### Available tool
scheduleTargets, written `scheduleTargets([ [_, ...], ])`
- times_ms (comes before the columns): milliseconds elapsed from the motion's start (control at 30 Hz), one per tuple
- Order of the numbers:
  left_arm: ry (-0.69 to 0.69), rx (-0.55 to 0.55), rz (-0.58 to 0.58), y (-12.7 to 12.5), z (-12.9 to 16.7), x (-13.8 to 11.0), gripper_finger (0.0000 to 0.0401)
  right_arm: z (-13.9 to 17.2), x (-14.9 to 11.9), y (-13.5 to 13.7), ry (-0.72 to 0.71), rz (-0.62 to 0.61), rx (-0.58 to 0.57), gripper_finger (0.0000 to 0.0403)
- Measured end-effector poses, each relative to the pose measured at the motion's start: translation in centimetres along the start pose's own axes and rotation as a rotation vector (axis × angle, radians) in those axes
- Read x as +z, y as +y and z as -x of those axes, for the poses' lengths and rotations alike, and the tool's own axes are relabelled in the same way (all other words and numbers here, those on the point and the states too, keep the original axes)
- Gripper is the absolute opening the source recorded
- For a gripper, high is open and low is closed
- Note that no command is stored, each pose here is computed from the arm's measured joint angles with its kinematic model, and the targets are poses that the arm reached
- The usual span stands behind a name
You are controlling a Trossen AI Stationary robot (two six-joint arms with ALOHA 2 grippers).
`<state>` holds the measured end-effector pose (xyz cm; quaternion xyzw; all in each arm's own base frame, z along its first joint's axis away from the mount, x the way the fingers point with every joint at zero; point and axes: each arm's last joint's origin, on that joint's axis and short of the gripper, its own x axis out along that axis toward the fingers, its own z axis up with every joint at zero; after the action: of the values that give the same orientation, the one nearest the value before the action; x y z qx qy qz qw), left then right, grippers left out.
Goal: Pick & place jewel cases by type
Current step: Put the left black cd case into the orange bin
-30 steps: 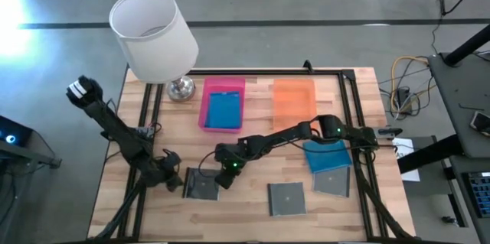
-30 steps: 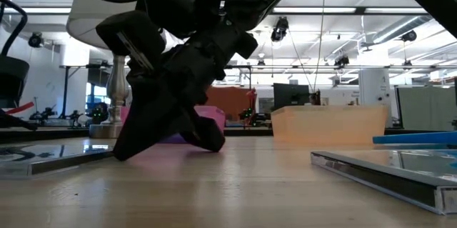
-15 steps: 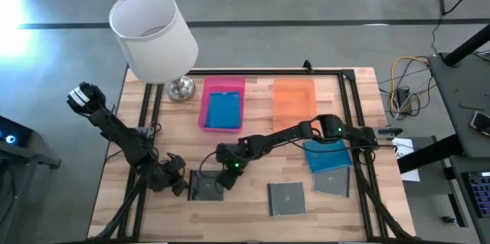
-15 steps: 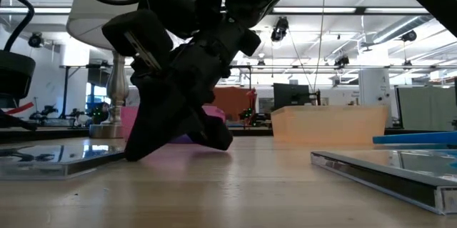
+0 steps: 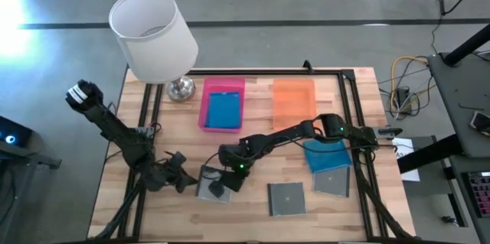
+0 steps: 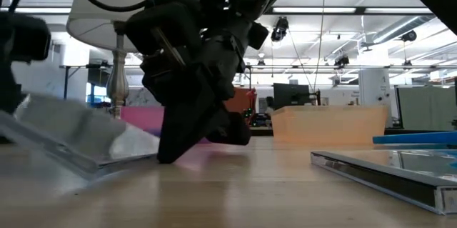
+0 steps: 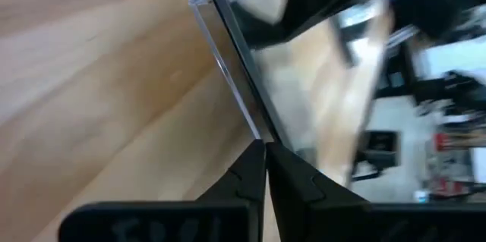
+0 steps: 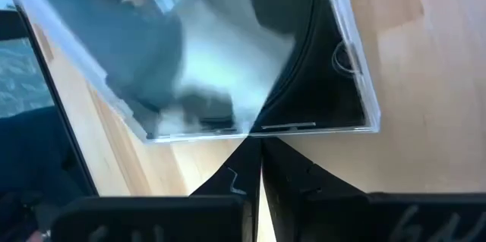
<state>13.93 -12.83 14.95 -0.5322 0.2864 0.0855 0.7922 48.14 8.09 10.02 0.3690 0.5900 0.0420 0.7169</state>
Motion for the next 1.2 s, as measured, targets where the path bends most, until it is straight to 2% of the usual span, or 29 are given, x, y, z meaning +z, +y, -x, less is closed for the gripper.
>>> scheduleTargets([
  [167,-0.142,-0.154,0.029,-1.9,0.2,0.6,0.0001,0.0,0.0,0.0,0.000,0.028,-0.002,0.0013],
  [367,-0.214,-0.178,0.027,-2.2,0.0,1.1,0.0001,0.0,0.0,0.0,-0.007,0.037,-0.007,0.0013],
  [533,-0.177,-0.181,0.045,-2.2,-0.8,1.4,0.0001,0.0,0.0,0.0,-0.009,0.038,-0.009,0.0013],
  [733,-0.056,-0.119,0.043,-1.4,-1.5,1.2,0.0001,0.1,0.0,0.1,-0.010,0.040,-0.008,0.0013],
  [867,-0.019,-0.002,0.050,-1.9,-1.0,1.3,0.0001,0.1,0.0,0.2,-0.012,0.041,-0.009,0.0013],
  [1000,0.037,0.264,-0.043,-3.4,0.4,2.0,0.0007,0.1,0.0,0.2,-0.012,0.045,-0.008,0.0013],
  [1100,0.075,0.450,-0.130,-4.4,1.9,2.7,0.0038,0.1,0.0,0.2,-0.012,0.048,-0.008,0.0013],
  [1200,0.076,0.536,-0.132,-4.3,2.6,2.9,0.0086,0.1,0.0,0.2,-0.012,0.052,-0.007,0.0013],
])
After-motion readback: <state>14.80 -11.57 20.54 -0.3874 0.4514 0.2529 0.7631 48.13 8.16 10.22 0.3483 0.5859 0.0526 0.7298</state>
